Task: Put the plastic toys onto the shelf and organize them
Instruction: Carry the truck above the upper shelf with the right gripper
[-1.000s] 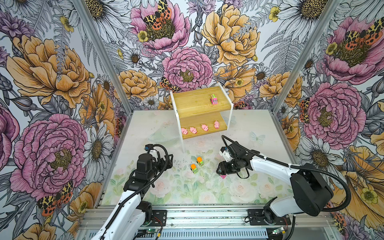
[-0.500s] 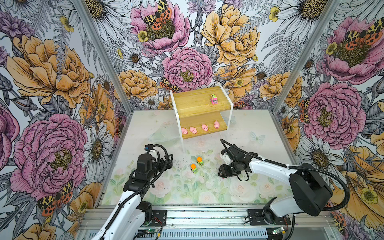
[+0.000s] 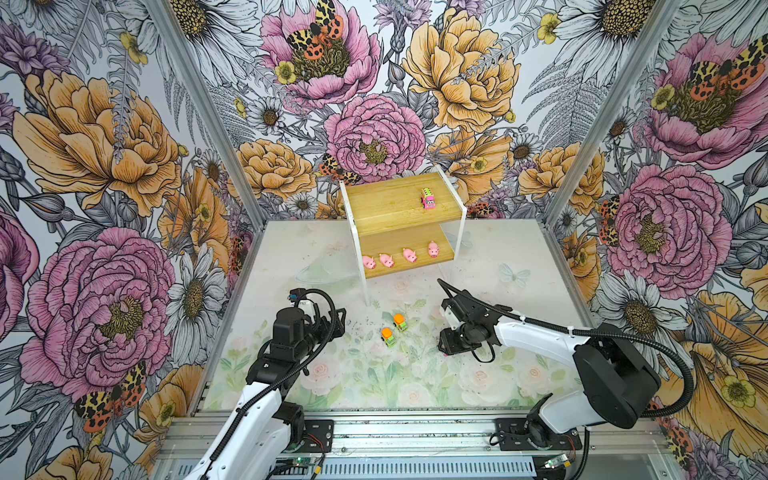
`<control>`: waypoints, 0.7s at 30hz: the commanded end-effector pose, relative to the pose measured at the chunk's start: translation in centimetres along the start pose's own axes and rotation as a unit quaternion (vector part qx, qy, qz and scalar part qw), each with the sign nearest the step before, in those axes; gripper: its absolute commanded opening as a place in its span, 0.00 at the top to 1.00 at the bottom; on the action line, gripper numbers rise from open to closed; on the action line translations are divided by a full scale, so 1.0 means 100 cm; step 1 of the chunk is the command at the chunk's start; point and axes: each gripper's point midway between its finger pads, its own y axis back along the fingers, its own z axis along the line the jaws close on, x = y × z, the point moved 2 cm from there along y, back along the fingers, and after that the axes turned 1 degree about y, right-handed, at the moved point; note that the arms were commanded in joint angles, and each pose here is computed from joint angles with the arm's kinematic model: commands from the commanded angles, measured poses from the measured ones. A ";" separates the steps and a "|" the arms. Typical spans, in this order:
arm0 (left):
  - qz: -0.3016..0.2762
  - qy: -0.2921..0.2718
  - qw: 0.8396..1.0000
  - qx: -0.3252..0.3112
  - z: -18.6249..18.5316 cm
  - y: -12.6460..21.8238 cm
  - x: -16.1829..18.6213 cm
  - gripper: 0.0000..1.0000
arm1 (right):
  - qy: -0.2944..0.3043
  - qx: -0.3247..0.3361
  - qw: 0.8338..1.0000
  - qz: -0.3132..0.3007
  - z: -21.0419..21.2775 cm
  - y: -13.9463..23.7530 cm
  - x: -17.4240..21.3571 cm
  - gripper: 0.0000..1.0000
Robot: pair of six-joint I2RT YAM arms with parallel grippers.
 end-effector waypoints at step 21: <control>0.004 0.003 1.000 -0.003 0.003 -0.004 0.003 0.01 | 0.002 -0.077 0.992 -0.095 0.061 0.100 -0.042 0.81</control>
